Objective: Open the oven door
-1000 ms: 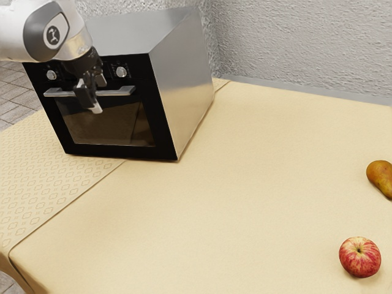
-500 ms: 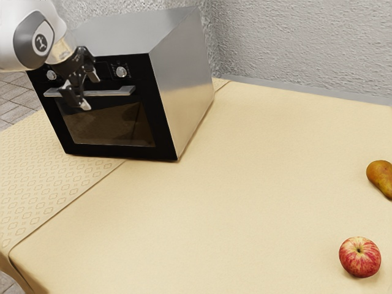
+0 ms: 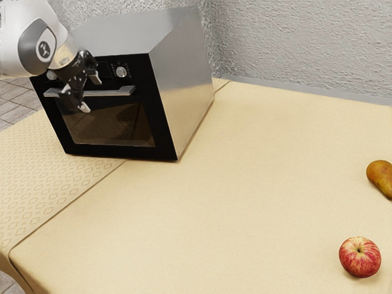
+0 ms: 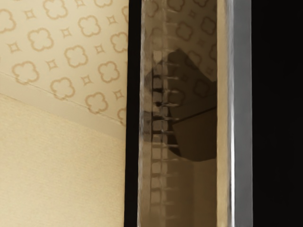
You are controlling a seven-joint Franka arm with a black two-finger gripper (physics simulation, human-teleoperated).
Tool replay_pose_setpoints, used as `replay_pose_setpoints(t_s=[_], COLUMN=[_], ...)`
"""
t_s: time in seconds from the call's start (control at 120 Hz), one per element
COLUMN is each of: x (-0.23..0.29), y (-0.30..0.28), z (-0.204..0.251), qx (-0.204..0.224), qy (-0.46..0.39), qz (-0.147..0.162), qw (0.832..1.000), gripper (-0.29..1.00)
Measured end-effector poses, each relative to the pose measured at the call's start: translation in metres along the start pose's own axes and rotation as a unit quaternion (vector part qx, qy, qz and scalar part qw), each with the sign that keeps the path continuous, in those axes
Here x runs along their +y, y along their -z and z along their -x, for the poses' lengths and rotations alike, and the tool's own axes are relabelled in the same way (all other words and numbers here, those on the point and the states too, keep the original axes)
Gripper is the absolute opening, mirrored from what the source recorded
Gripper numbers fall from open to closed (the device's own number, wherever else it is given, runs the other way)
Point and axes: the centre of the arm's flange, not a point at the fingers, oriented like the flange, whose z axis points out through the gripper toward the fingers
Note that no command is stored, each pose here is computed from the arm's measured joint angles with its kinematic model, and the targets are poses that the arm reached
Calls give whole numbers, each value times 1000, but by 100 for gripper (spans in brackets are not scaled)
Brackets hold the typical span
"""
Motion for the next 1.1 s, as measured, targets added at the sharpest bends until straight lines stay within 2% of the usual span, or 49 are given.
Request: replay_pose_setpoints(t_s=[0.325, 0.608, 0.675, 0.767, 0.85, 0.883, 0.933, 0.967, 1.042, 1.1], x=[-2, -69, -90, -118, -126, -115, -99, -100, -113, -126], y=[-29, -17, -3, 36, 57, 85, 144, 175, 191, 175], z=[2, -8, -11, -20, -25, -2, 78, 121, 182, 207], qx=[-17, -33, -36, -28, -21, -27, -53, -69, -89, -91], qy=[-13, -5, -1, 3, 9, 1, -34, -50, -60, -52], qz=[-11, -25, -19, 6, 22, 36, 57, 57, 15, -35], qw=[1000, 999, 999, 1000, 999, 999, 996, 995, 994, 994], gripper=[70, 70, 70, 70, 70, 70, 70, 70, 70, 70])
